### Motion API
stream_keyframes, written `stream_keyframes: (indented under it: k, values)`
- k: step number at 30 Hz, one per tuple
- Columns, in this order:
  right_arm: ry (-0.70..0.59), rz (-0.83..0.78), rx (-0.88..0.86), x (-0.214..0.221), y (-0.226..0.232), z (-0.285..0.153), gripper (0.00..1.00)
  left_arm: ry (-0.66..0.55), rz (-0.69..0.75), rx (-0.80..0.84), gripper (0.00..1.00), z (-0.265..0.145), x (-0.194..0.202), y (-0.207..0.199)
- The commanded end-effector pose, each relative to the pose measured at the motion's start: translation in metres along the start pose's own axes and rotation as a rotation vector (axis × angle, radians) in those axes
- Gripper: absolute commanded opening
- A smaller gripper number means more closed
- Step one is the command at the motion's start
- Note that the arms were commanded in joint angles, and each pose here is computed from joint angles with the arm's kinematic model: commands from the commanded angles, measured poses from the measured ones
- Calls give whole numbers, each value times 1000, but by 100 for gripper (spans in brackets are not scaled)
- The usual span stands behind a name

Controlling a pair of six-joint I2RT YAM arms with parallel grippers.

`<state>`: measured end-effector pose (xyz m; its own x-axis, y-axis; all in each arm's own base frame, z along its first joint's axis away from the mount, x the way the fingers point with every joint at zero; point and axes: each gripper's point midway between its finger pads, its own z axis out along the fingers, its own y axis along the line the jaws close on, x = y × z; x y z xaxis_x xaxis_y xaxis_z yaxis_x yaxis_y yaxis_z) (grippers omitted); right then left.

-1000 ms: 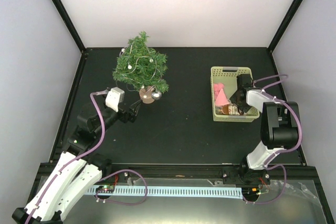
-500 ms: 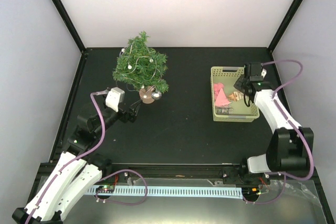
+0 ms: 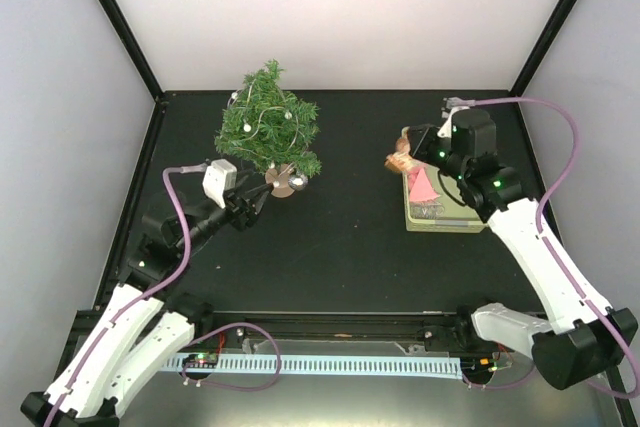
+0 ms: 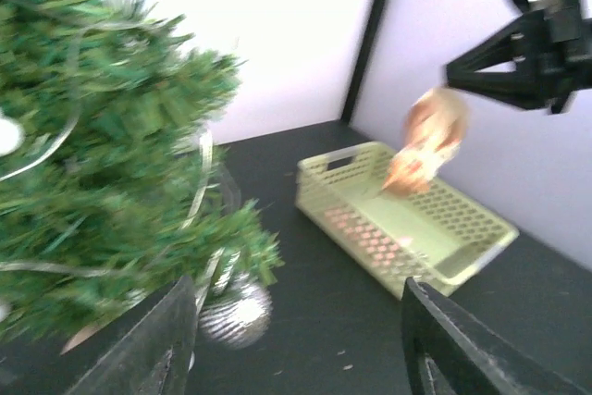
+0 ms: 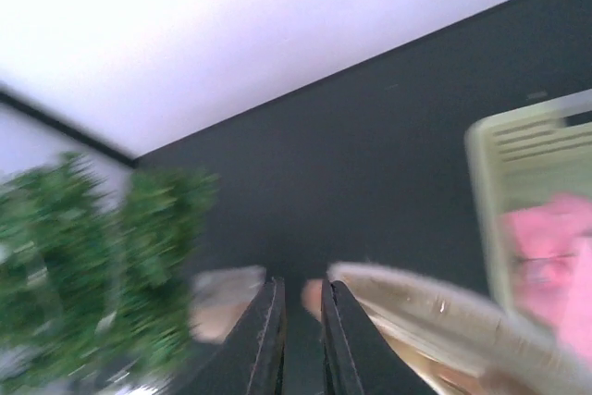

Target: Decorate the small christmas tree

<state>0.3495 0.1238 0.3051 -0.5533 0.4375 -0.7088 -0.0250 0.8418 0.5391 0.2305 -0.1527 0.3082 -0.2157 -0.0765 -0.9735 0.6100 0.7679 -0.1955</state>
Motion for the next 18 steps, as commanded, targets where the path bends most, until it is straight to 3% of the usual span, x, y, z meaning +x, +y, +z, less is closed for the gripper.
stream_keyframes:
  k: [1, 6, 9, 12, 15, 18]
  values:
    - [49, 65, -301, 12, 72, -21, 14, -71, -10, 248, 60, -5, -32, -45]
    - [74, 72, -467, 23, 117, -42, 14, -74, -6, 428, 58, -6, -32, -72]
    - [31, -40, -474, 27, 119, -43, 18, -74, -40, 440, 58, -2, -31, -72]
    - [50, -254, -417, 57, 95, -19, 29, -62, -29, 394, 61, 1, -27, -65]
    - [118, -336, -277, 89, 57, 18, 35, -51, 6, 323, 66, 0, -23, -55]
    - [254, -270, -169, 124, 29, 45, 37, -54, 55, 263, 69, -4, -23, -48]
